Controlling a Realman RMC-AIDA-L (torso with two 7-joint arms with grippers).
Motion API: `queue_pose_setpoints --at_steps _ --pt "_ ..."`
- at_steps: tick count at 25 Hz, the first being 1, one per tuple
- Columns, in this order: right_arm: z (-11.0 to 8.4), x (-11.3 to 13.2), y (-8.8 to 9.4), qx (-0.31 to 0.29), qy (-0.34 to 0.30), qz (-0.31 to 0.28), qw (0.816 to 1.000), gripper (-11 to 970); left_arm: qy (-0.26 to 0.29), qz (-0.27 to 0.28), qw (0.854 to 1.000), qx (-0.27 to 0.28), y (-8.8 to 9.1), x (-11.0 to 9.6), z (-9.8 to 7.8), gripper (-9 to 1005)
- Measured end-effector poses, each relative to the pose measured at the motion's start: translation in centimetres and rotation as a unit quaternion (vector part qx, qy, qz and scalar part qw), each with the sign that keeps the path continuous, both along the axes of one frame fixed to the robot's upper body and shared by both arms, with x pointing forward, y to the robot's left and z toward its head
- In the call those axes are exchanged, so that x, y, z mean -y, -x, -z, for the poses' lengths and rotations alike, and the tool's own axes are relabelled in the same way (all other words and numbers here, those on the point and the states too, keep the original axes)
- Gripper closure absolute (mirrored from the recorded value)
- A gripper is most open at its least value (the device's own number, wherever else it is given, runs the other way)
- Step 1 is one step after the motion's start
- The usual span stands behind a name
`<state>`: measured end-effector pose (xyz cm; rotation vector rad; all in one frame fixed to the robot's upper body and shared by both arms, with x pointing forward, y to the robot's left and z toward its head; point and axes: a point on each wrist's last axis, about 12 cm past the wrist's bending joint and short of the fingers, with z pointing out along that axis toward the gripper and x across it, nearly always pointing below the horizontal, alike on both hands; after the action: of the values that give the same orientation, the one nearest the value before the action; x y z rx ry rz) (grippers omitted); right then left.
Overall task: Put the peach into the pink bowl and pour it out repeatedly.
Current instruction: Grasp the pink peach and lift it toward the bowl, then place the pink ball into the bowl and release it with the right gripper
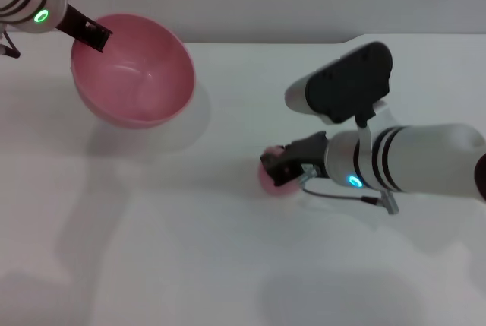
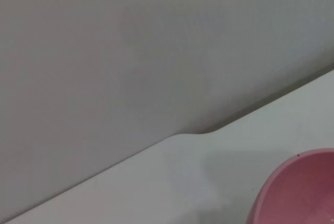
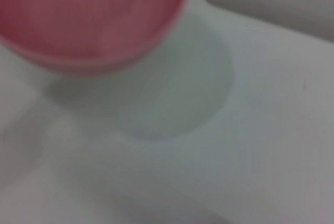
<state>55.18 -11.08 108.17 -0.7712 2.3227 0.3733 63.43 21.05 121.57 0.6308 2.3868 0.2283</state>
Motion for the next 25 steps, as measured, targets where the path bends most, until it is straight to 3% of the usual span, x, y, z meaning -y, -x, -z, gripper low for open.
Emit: queue_pose_setpoints --at_steps 5,16,19,25 --pt "-2.0 -0.1 -0.3 0.029 0.006 -0.007 1.0 788 -0.001 0.004 1.0 -0.003 0.1 0.2 0.2 948" --pt "-10.5 -0.7 0.3 0.142 -0.004 -0.025 0.989 850 -0.004 0.044 0.999 -0.008 0.9 3.7 1.3 948" --pt "-11.6 -1.2 0.3 0.157 -0.008 -0.034 0.987 857 0.008 0.066 0.998 -0.01 1.4 5.3 1.4 948" --pt "-11.2 -1.6 0.1 0.153 -0.009 -0.037 0.987 858 0.013 0.083 0.996 -0.01 1.8 6.5 1.6 948"
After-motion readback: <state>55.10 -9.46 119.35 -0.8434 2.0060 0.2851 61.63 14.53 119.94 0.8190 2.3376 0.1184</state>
